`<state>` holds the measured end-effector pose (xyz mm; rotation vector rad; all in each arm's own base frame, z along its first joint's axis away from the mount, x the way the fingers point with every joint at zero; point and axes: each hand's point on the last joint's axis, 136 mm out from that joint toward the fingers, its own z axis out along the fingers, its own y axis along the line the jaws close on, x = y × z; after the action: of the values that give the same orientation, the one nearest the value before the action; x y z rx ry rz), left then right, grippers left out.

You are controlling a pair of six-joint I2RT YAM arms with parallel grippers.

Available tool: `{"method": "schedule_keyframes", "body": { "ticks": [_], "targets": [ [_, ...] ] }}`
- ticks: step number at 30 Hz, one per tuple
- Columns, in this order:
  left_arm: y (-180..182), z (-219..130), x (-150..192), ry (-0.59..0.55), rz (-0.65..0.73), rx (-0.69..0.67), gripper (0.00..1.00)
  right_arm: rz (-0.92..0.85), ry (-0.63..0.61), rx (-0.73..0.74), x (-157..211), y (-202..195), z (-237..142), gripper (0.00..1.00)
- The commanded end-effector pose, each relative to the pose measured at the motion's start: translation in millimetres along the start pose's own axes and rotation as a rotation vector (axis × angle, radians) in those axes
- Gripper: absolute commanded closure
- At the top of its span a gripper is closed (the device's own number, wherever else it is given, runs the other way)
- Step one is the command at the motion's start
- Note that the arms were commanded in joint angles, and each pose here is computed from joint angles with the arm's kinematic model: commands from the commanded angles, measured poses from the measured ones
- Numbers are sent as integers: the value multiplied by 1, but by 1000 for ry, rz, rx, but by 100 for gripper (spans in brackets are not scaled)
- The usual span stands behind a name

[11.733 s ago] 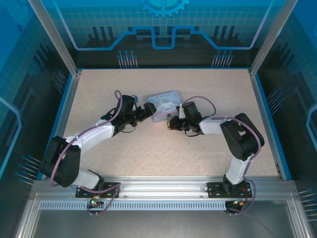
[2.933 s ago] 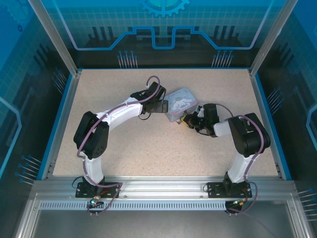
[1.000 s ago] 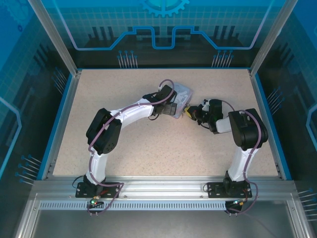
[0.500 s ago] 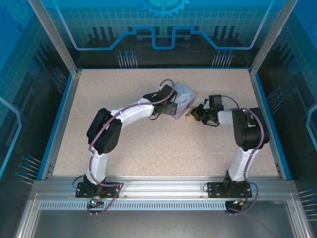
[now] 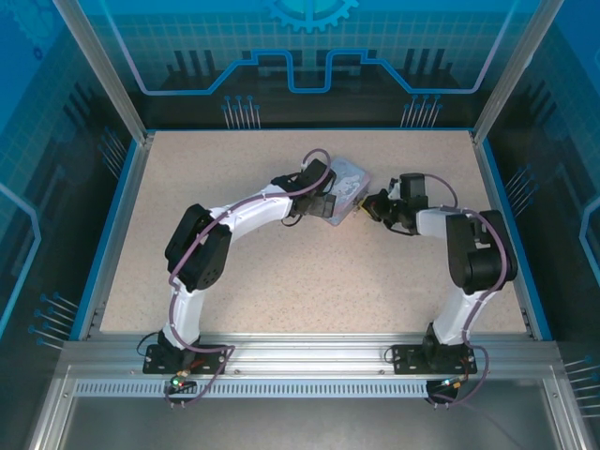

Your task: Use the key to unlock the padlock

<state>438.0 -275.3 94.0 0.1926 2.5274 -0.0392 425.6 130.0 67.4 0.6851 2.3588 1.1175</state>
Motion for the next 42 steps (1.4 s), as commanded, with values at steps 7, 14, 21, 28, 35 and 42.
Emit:
{"method": "schedule_keyframes", "body": {
  "ticks": [7,14,21,28,35,42],
  "targets": [
    [3,-16,-5,55,-2,25,1,4,8,22,22,-14,-34,100],
    [25,-52,-26,-4,-113,76,1,-113,99,-25,72,20,-50,100],
    [72,-87,-20,-38,-254,90,1,-282,269,-59,170,70,-32,100],
    [115,-121,3,-73,-338,69,1,-359,404,-82,253,99,8,100],
    [135,-144,23,-89,-383,72,1,-351,493,-99,309,114,49,100],
    [136,-149,32,-83,-404,86,1,-335,543,-63,330,107,77,100]
  ]
}}
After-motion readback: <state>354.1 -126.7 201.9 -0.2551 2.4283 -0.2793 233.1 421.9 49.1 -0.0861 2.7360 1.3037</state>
